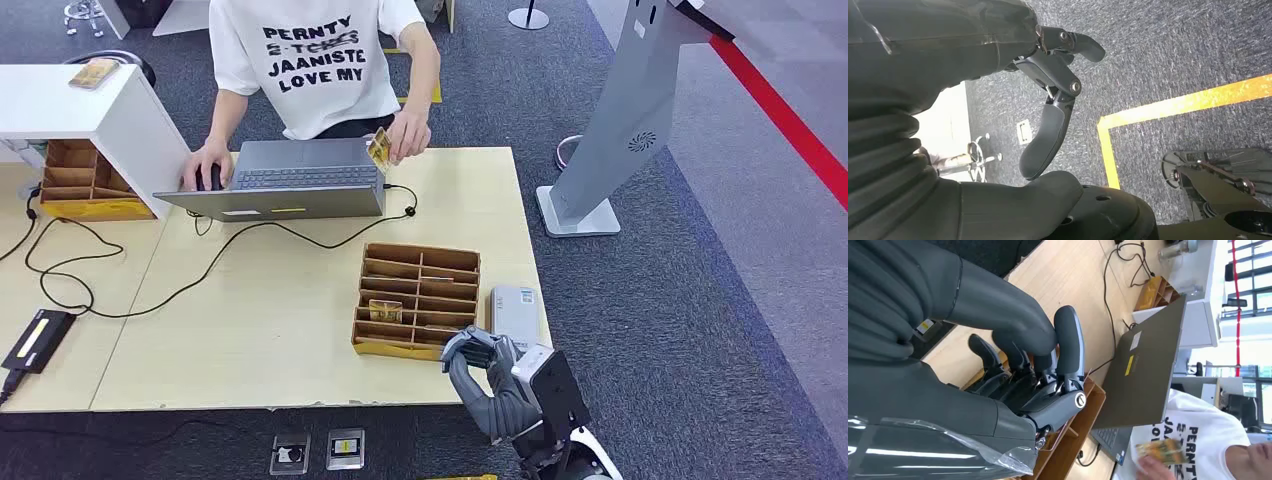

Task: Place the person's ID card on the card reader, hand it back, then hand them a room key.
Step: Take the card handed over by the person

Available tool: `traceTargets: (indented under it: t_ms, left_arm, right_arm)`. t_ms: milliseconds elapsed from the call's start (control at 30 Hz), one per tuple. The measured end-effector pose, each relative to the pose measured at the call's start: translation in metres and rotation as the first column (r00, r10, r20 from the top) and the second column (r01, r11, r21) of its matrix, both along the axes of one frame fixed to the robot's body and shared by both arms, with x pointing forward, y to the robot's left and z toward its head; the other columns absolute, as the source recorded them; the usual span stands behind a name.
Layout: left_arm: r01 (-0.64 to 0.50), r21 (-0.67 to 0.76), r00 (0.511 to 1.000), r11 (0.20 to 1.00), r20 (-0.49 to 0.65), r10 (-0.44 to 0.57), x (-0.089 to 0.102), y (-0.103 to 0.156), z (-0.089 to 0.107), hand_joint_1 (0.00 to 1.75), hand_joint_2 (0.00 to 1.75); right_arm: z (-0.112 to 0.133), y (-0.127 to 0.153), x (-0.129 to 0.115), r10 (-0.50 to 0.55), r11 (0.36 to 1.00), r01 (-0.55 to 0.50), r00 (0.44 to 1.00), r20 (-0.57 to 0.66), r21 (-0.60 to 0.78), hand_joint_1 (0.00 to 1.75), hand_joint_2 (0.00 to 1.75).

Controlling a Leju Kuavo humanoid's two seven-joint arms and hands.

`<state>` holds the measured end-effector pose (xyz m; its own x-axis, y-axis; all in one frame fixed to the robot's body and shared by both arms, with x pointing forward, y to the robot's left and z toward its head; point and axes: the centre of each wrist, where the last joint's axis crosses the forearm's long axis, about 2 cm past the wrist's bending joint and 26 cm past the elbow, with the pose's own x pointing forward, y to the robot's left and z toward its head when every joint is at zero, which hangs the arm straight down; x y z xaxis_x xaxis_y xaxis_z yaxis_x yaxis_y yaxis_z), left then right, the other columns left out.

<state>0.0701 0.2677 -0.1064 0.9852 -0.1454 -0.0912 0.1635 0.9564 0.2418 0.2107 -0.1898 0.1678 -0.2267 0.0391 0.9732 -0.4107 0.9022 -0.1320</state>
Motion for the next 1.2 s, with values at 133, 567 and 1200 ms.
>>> traceTargets:
  t_ms: [133,567,1200]
  left_arm:
    - [-0.001,0.0,1.0,1.0,0.0,0.001,0.0,0.0,0.0,0.0,1.75]
    - [0.003,-0.001,1.0,1.0,0.001,-0.003,0.0,0.0,0.0,0.0,1.75]
    - [0.018,-0.008,1.0,1.0,0.002,-0.018,0.0,0.0,0.0,0.0,1.75]
  right_arm:
    - [0.0,0.0,0.0,0.003,1.0,-0.003,1.0,0.0,-0.001,1.73,1.75]
    - [-0.002,0.0,0.001,-0.005,1.0,0.005,1.0,0.004,-0.002,0.0,1.75]
    - [0.011,0.001,0.01,0.001,0.997,0.006,0.996,0.087,-0.074,0.0,1.75]
